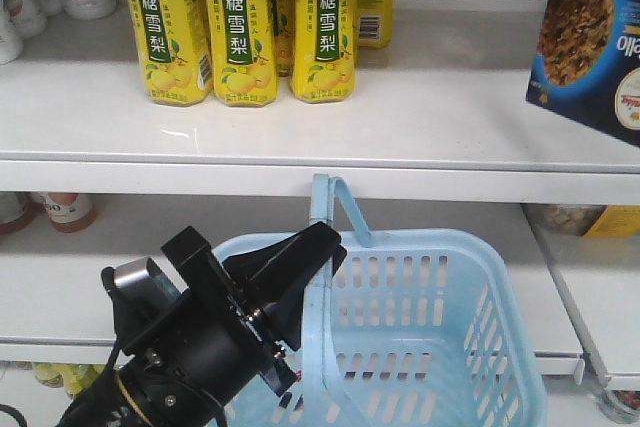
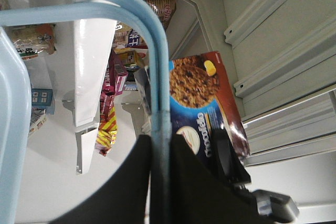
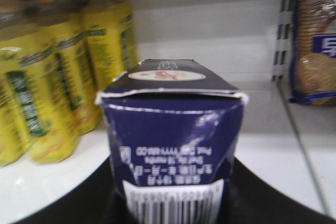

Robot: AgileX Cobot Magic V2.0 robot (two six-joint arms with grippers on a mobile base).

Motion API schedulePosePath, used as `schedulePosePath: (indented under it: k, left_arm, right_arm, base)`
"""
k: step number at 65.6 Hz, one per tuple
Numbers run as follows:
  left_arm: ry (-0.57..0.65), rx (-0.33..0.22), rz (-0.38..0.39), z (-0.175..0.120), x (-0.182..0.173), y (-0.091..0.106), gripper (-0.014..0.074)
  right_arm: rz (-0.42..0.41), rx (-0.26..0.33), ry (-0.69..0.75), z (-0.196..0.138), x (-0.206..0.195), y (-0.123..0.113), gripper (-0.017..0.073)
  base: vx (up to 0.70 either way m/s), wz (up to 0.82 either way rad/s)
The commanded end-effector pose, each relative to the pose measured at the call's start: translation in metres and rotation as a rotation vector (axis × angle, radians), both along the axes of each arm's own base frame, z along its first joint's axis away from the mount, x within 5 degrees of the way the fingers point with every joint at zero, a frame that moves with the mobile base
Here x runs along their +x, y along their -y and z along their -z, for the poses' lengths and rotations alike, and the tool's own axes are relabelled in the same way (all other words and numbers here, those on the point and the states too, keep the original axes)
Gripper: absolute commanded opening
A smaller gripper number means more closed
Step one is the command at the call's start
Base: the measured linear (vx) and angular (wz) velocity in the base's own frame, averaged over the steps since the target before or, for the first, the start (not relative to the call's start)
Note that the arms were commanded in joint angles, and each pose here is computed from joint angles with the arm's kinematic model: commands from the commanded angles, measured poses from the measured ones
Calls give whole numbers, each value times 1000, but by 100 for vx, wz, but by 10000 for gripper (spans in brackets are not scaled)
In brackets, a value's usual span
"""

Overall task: Left arm holds basket, right arm returns cookies
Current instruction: 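Carry the cookie box up onto the shelf with the right gripper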

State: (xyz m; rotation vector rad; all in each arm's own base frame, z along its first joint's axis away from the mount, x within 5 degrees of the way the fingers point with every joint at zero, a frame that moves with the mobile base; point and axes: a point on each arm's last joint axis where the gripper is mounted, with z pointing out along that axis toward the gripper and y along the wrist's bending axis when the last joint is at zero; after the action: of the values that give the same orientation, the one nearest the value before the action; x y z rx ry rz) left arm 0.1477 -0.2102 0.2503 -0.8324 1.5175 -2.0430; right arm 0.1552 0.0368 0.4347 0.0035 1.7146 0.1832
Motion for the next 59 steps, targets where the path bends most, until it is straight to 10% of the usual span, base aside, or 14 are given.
schedulePosePath:
  k: [1,59]
  left_arm:
    - [193,-248,-105,-37,2,-14,-3]
    - [193,-248,-105,-37,2,-14,-3]
  right_arm:
    - [-2,-11,141,-17,10,2,-6]
    - [-87,-201,-26,51,118,-32,-6]
  base:
    - [0,0]
    - [0,0]
